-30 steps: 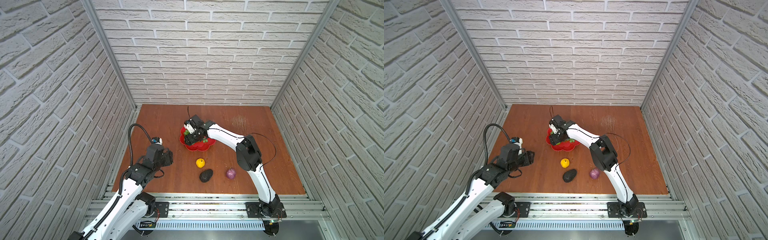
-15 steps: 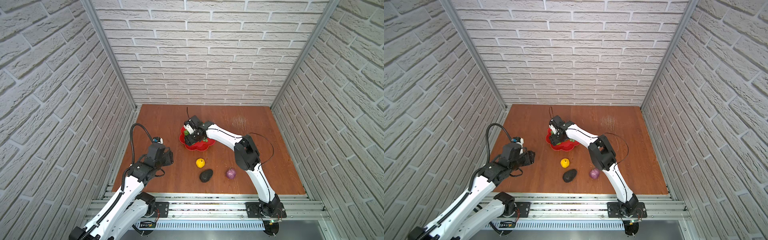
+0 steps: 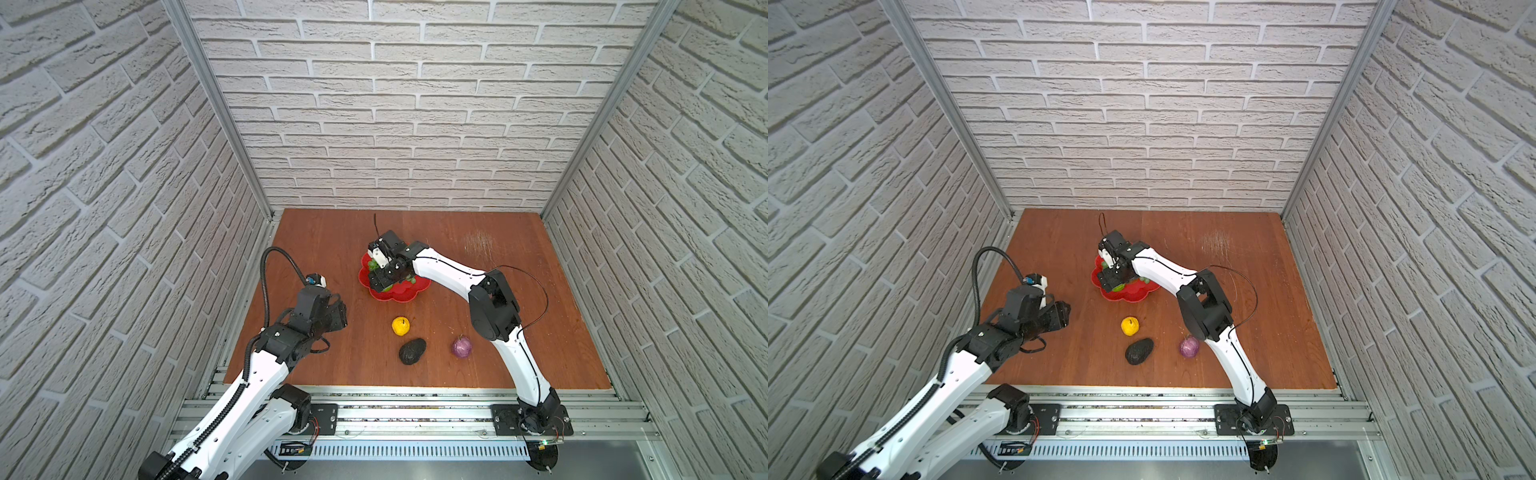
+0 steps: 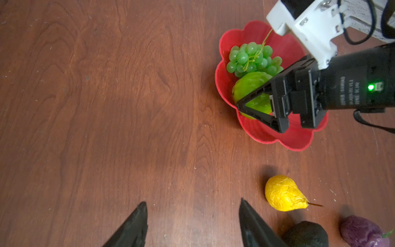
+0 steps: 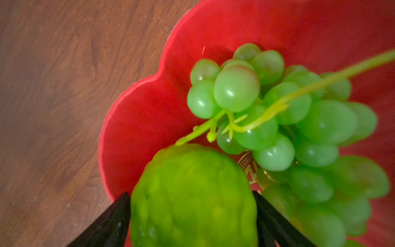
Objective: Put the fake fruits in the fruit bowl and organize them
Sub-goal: 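Open the right gripper and raise it while the left gripper moves toward the yellow pear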
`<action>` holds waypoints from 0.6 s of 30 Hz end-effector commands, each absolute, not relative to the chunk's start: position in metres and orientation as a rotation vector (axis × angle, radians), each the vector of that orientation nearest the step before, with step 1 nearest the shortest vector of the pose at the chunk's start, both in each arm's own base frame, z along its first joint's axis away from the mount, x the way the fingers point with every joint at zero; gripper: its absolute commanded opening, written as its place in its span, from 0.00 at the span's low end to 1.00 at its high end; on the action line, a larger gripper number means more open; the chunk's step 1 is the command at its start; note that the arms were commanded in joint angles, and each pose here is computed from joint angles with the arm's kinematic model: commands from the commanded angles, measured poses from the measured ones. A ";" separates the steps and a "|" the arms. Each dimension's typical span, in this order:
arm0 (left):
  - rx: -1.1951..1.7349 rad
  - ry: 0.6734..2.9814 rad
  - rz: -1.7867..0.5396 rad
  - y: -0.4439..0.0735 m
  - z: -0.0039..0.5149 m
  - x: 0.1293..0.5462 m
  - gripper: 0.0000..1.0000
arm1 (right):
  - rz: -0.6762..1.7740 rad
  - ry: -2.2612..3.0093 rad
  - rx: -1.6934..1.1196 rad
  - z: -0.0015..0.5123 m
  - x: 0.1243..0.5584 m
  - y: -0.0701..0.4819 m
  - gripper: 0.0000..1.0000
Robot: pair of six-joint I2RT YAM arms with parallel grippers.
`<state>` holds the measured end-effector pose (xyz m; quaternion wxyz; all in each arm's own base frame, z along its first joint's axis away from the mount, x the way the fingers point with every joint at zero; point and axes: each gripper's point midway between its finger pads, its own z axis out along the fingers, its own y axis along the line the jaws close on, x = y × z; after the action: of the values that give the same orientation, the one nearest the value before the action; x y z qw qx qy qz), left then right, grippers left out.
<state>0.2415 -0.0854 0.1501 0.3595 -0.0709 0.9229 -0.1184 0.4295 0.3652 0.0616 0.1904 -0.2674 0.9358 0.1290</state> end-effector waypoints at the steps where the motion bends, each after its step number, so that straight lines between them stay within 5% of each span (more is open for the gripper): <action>1: -0.190 2.338 -0.337 -0.089 0.163 0.249 0.70 | 0.390 2.540 -0.736 0.104 0.433 0.366 0.88; 18: -0.141 2.431 -0.393 -0.106 0.156 0.252 0.73 | 0.388 2.457 -0.759 0.151 0.415 0.358 0.88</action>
<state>0.2464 -0.0990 0.1453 0.3278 -0.0591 0.9334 -0.1332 0.4193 0.3574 0.1275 0.2423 -0.2740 0.9204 0.1379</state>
